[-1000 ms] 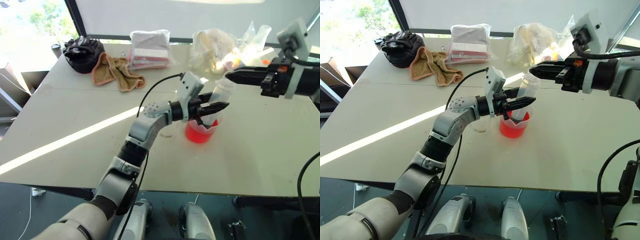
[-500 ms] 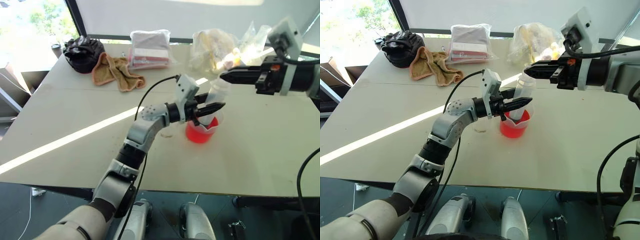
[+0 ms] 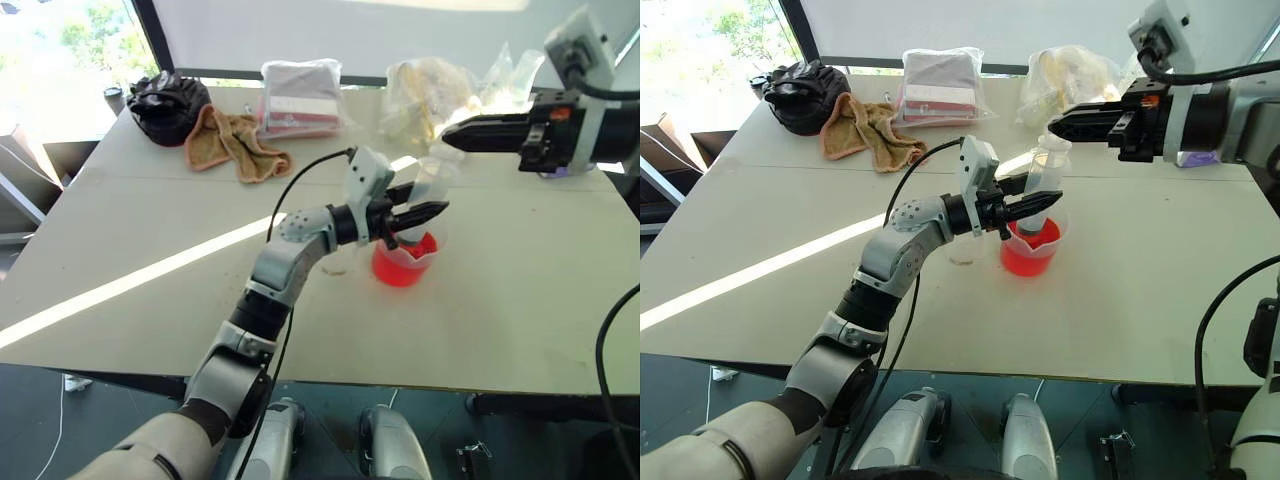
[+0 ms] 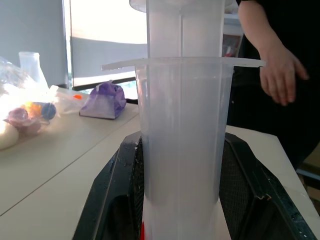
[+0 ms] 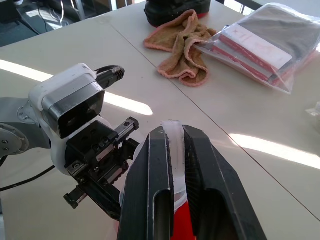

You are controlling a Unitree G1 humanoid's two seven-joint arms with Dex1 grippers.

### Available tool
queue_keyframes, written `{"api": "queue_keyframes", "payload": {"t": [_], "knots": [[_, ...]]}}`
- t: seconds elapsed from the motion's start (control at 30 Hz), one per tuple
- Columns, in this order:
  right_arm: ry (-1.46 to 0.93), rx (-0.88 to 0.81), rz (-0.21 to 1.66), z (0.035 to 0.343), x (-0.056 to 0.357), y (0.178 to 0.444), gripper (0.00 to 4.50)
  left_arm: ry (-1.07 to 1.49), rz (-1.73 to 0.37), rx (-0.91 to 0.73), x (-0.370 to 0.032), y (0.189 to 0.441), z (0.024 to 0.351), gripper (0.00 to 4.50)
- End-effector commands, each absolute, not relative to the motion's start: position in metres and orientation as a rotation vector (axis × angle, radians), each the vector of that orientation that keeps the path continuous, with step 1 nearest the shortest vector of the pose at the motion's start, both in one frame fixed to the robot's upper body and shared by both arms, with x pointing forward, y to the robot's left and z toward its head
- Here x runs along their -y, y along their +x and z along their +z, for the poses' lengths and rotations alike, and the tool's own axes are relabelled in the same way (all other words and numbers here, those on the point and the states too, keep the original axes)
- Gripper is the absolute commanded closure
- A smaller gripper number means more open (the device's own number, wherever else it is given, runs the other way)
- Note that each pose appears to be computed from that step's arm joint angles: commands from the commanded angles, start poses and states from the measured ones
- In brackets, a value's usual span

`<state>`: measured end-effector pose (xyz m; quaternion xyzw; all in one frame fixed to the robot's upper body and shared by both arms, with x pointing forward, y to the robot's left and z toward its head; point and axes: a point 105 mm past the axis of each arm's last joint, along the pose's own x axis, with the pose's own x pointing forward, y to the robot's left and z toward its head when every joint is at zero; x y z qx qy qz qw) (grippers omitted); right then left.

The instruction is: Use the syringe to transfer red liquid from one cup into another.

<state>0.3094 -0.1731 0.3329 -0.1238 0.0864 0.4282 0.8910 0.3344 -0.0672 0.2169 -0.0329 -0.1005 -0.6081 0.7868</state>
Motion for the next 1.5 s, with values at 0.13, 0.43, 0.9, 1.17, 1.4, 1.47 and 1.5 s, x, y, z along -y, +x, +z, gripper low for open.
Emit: {"api": "queue_keyframes", "payload": {"t": [0.13,0.43,0.9,1.17,1.4,1.47,1.5], "knots": [[-0.323,0.047,0.812,0.386,0.184,0.298,4.44,-0.027,-1.372,0.15,0.078,0.323,0.199,3.07],[-0.35,0.047,0.84,0.38,0.18,0.296,4.44,-0.022,-1.379,0.156,0.08,0.321,0.2,3.07],[-0.383,-0.013,0.861,0.365,0.182,0.29,0.95,0.008,-1.299,0.299,0.063,0.335,0.241,3.07],[-0.272,0.053,0.828,0.383,0.197,0.288,0.95,-0.064,-1.236,0.391,0.047,0.341,0.277,3.07],[-0.242,0.052,0.809,0.379,0.201,0.291,0.95,-0.295,-1.224,0.42,0.031,0.337,0.319,3.07],[-0.235,0.052,0.813,0.377,0.2,0.291,0.95,-0.311,-1.212,0.432,0.025,0.336,0.327,3.07],[-0.232,0.052,0.815,0.377,0.2,0.291,0.95,-0.298,-1.204,0.439,0.021,0.336,0.329,3.07]]}}
